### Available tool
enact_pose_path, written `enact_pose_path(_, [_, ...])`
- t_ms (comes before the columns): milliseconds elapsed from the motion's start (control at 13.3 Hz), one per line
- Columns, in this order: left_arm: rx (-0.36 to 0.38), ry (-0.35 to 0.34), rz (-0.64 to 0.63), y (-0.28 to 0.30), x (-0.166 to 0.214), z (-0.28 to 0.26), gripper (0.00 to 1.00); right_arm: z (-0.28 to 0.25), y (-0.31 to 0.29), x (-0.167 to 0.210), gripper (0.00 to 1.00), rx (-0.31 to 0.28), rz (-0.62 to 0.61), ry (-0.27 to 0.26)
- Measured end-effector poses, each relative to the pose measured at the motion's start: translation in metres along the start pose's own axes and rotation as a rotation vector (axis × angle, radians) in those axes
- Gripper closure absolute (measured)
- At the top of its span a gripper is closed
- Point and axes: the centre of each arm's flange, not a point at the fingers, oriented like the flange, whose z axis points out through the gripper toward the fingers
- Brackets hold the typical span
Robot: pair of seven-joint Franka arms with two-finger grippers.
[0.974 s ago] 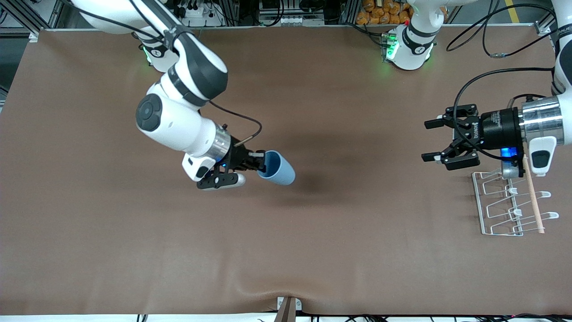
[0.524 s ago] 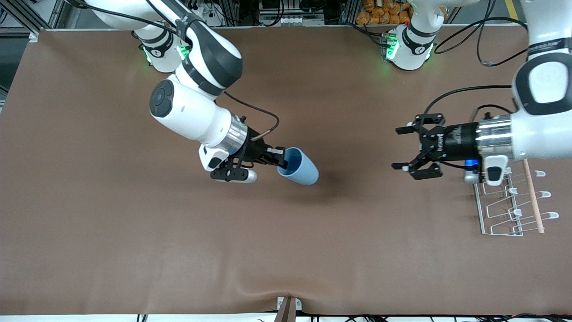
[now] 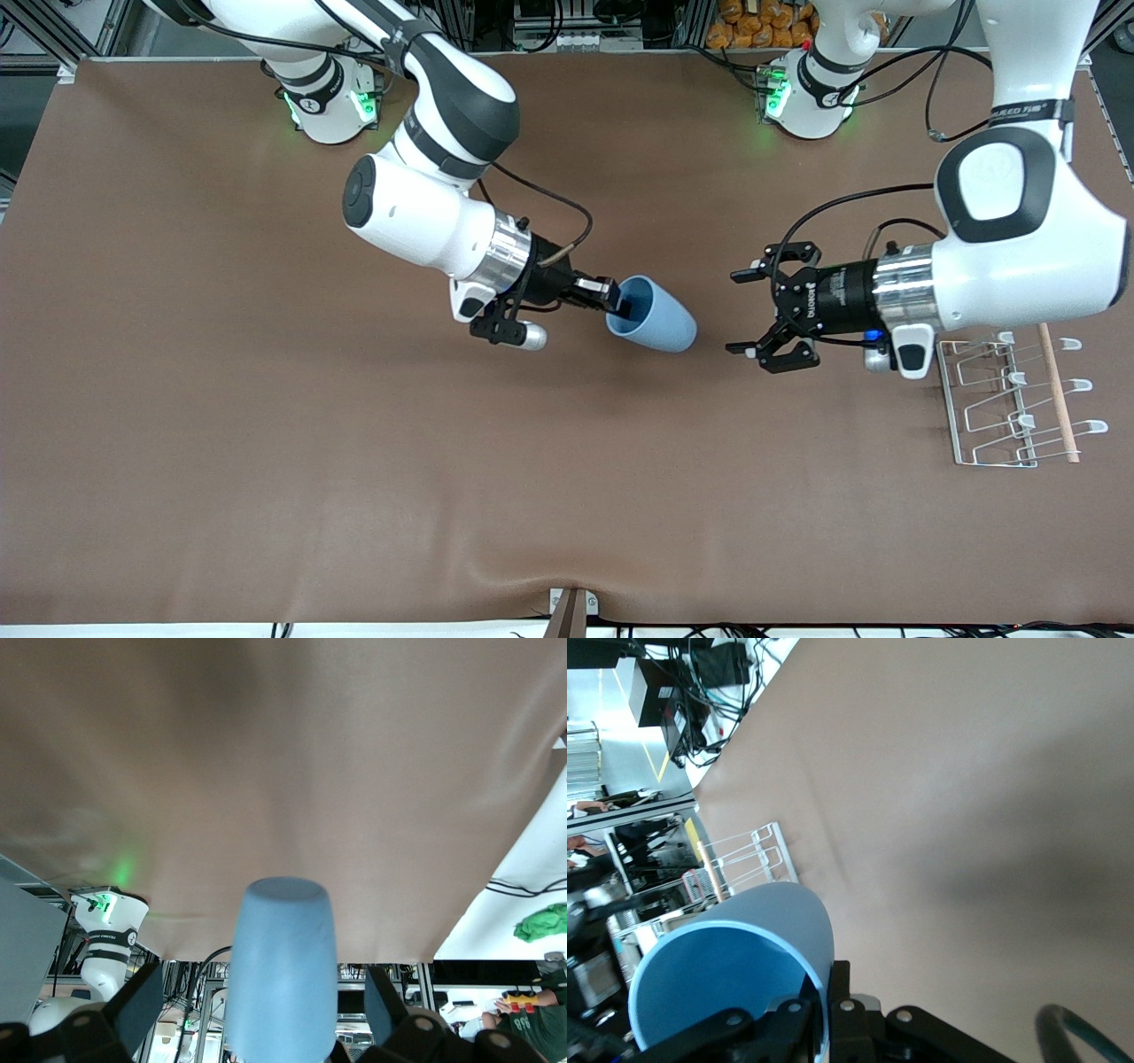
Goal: Transfer cup to left arm and place on rack
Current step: 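Grasp the cup's base with the left gripper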
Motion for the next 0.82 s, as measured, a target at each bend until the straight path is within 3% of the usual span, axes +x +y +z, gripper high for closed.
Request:
enact_pose_path(300, [-0.020,0.012,-0.013,0.009,0.005,0.027,0.00,0.006,-0.009,-0.010,0.95,0.035,0.021,-0.026])
enact_pose_path(674, [-0.006,0.017,0.005,0.008,-0.006,0.049,0.00,0.013,-0.015,-0.007,0.95,0.080,0.027,0.007])
enact_pose_path(824, [0.004,0.017,0.014,0.006,-0.012,0.056,0.18,0.013,-0.017,-0.007,0.95,0.084,0.027,0.008])
